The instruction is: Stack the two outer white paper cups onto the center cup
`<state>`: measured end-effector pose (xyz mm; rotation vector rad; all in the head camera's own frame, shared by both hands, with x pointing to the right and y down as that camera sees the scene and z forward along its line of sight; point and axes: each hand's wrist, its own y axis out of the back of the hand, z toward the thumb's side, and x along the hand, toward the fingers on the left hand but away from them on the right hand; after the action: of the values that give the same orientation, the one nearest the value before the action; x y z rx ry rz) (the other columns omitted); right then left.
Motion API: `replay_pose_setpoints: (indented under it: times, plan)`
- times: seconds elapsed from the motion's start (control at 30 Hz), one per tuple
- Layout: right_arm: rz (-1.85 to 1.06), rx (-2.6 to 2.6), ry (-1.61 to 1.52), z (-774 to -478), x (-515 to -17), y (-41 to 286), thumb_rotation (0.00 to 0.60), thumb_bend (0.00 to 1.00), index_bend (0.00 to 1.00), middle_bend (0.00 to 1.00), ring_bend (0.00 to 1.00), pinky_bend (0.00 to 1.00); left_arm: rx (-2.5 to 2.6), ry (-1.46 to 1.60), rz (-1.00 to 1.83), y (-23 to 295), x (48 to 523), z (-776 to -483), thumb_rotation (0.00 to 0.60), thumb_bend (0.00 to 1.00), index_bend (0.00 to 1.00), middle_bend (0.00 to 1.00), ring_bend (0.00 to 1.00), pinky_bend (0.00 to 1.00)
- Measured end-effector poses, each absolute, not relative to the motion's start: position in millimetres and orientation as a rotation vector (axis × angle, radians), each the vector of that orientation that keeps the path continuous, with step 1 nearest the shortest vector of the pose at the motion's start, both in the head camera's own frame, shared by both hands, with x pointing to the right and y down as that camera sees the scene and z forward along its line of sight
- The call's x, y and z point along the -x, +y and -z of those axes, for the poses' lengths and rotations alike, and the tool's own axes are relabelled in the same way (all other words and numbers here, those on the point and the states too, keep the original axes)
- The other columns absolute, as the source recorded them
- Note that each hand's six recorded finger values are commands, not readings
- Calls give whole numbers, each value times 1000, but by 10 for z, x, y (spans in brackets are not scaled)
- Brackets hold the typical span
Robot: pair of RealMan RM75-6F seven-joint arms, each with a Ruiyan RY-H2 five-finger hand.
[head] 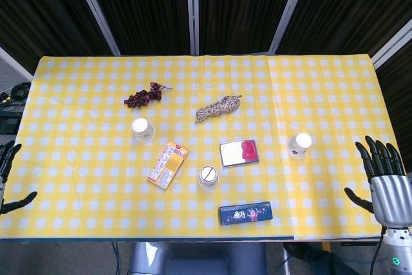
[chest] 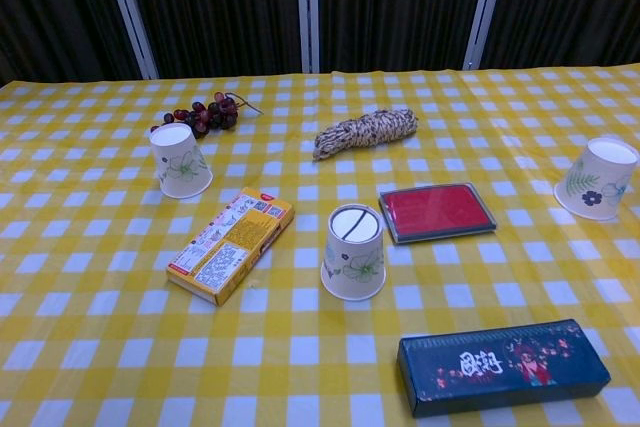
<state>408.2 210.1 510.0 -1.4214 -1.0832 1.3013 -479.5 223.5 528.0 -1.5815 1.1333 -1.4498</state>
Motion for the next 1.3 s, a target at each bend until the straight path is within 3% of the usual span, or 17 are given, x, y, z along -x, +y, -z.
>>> replay_pose_setpoints:
  times: [0.27,0.53,0.67,0.93,1.3]
  plan:
    - [-1330,1439,-1075,-5184,-4098,2093,600,0,0,0,0,0,1587,1129,1464,2232,4806,-5311,600,0,0,0,0,0]
    - [-1409,1563,-1037,-5523,-4145,1973,600,0,0,0,0,50,1599,1122,1481,2172,4800,-5379,600,0,0,0,0,0]
    - [-1460,1641,-948,-5790,-4154,1825,600,33,12,17,0,123,1607,1091,1500,2154,4769,-5454,600,0,0,0,0,0]
    - [-1529,1776,-854,-6323,-4146,1281,600,75,119,162,96,217,1606,1052,1548,2141,4736,-5596,600,0,0,0,0,0]
    - [-1607,1842,-854,-6736,-4076,940,600,102,153,201,135,244,1599,1034,1599,2151,4759,-5701,600,0,0,0,0,0]
